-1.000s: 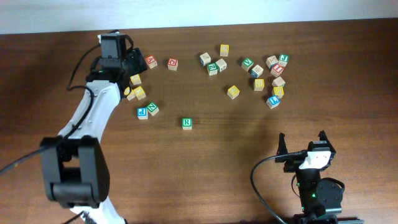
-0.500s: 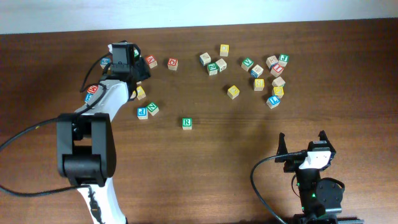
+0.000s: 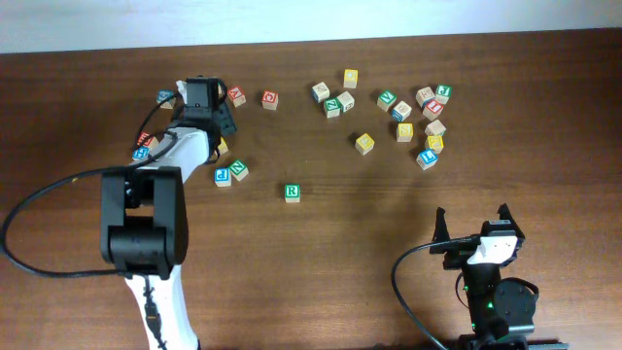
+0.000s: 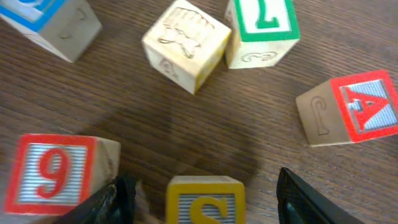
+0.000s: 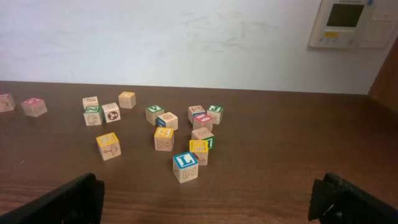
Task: Spell out RSS
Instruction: 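Move the left gripper to the left cluster and grasp the yellow S block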
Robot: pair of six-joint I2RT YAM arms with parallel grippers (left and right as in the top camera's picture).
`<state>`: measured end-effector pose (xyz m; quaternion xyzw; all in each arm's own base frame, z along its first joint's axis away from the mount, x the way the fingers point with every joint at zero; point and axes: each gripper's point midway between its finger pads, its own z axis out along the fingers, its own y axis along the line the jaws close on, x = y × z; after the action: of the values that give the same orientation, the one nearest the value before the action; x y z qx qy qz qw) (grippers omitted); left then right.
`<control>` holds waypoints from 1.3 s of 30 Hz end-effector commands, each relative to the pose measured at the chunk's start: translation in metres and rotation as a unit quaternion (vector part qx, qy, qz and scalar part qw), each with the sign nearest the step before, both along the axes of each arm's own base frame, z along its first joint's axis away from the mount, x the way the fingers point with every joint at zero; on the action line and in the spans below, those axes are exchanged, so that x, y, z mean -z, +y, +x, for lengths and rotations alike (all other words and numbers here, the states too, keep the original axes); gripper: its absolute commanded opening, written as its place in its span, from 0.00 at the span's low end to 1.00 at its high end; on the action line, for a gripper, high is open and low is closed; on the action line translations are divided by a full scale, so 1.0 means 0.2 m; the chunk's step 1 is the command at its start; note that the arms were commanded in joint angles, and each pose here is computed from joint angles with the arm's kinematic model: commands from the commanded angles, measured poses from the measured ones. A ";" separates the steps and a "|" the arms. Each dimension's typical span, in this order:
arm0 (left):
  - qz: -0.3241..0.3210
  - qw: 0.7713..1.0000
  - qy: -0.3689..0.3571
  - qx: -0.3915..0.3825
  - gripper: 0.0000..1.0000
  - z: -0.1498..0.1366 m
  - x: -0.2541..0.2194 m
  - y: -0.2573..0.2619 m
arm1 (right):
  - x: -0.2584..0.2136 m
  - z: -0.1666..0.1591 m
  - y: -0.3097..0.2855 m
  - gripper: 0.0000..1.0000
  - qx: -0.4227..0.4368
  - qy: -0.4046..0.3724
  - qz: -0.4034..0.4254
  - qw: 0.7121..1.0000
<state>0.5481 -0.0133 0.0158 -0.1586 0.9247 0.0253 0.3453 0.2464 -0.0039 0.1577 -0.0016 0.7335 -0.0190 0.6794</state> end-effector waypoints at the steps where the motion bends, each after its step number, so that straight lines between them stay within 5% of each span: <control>1: 0.005 1.000 -0.012 0.010 0.60 0.03 -0.01 -0.04 | 0.01 0.00 0.00 0.98 0.001 0.003 -0.001 1.000; 14: 0.023 0.999 -0.026 -0.005 0.47 0.05 -0.04 -0.01 | 0.01 0.00 0.00 0.98 0.001 0.003 -0.001 1.000; 22: 0.073 0.996 0.002 0.053 0.51 0.03 -0.01 -0.01 | 0.01 0.00 0.00 0.98 0.001 0.003 -0.001 1.000; 39: 0.080 0.995 0.002 0.064 0.25 0.03 -0.02 -0.01 | 0.01 0.00 0.00 0.98 0.001 0.003 -0.001 1.000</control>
<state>0.5518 -0.0168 0.0201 -0.0744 0.9294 0.0703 0.3545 0.2464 -0.0039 0.1578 -0.0015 0.7334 -0.0188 0.6796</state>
